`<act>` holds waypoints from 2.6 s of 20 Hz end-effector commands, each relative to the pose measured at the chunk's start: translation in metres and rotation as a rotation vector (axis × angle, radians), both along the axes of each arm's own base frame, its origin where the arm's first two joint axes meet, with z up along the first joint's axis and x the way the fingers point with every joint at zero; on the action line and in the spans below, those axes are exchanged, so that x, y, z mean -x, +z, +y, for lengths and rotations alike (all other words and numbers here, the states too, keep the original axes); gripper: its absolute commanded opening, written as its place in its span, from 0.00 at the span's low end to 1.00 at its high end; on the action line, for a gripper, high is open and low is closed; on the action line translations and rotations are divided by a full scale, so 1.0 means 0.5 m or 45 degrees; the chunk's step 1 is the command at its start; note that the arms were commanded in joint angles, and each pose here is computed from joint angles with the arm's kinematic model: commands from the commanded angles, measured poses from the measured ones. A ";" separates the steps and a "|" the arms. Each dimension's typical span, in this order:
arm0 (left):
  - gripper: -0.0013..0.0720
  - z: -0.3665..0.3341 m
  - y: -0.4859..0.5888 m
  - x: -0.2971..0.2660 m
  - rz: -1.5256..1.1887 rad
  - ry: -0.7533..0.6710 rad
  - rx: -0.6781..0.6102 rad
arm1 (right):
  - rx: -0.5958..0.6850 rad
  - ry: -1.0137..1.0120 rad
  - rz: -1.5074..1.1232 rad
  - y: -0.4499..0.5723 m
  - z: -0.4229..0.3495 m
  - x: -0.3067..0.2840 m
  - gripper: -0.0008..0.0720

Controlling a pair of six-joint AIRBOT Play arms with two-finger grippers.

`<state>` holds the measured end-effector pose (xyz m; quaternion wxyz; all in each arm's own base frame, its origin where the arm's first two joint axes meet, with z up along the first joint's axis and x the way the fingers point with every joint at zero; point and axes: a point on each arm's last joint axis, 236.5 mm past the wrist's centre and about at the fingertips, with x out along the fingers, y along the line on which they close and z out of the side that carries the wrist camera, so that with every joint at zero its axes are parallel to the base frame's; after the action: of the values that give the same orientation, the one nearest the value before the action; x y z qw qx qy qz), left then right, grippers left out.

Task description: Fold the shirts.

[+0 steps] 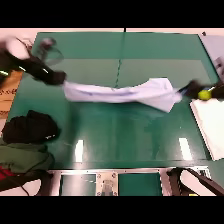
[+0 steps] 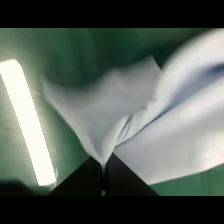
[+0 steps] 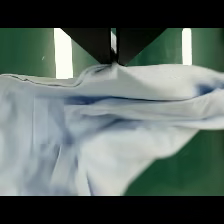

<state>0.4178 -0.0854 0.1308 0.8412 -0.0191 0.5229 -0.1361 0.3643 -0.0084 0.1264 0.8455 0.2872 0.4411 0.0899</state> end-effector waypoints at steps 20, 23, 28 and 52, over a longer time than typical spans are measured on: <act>0.05 0.035 0.596 0.163 -1.000 0.184 0.281 | 0.237 -0.232 -0.818 0.578 0.002 0.103 0.03; 0.05 -0.012 0.413 -0.007 -0.759 0.171 0.404 | 0.099 -0.211 -0.568 0.360 -0.048 -0.019 0.03; 0.05 -0.070 0.057 -0.225 -0.377 0.232 0.509 | -0.082 -0.250 -0.188 -0.017 -0.123 -0.162 0.03; 0.05 0.027 -0.235 0.063 0.628 -0.037 0.330 | -0.220 -0.277 0.255 -0.238 -0.153 0.049 0.03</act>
<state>0.4272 -0.0814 0.0269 0.7039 -0.1632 0.6566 -0.2161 0.3823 -0.0799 0.0197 0.7732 0.4387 0.4536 0.0630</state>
